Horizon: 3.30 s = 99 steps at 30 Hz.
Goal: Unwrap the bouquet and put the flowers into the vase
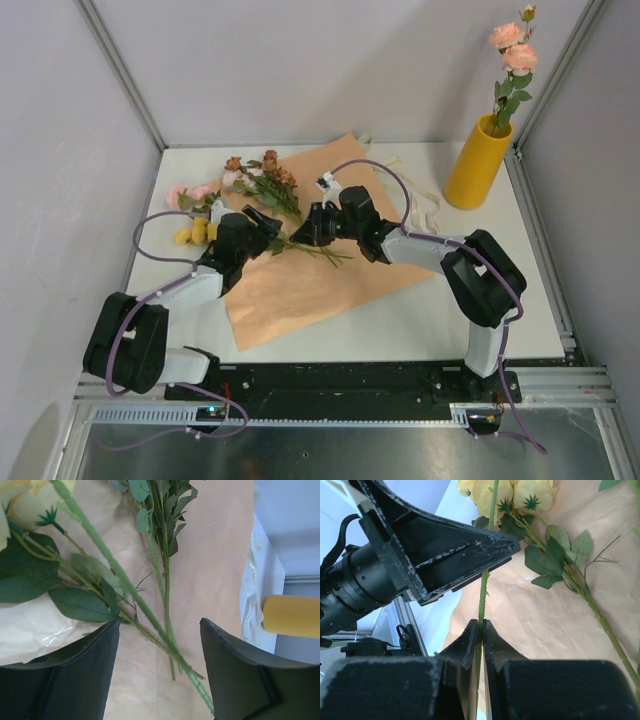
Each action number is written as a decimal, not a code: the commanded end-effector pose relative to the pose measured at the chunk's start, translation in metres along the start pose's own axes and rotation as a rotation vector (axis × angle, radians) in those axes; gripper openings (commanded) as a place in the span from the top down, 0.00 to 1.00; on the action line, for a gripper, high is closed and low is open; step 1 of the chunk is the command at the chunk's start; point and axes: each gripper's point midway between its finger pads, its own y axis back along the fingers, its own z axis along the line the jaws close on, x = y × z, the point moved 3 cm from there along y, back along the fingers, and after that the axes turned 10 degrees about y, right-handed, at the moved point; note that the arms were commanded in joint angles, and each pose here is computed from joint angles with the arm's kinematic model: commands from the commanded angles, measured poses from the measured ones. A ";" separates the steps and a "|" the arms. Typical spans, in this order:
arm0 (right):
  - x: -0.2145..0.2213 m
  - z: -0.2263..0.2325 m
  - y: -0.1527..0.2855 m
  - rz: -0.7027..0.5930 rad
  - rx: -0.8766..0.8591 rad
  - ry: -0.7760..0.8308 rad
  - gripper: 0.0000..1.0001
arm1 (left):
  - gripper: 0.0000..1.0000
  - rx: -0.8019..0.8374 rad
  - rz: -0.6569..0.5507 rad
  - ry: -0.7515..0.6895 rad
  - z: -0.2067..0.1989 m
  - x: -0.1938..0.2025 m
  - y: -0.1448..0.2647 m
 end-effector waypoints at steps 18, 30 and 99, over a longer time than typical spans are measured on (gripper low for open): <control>-0.010 0.017 0.010 -0.010 -0.037 0.108 0.63 | 1.00 0.238 -0.117 -0.121 -0.061 -0.039 0.024; -0.054 0.035 0.062 -0.151 -0.033 0.142 0.30 | 1.00 0.310 -0.041 -0.423 -0.077 -0.037 0.083; -0.392 0.018 0.439 -1.073 1.140 0.914 1.00 | 0.00 0.433 0.099 -0.693 -0.032 -0.009 0.206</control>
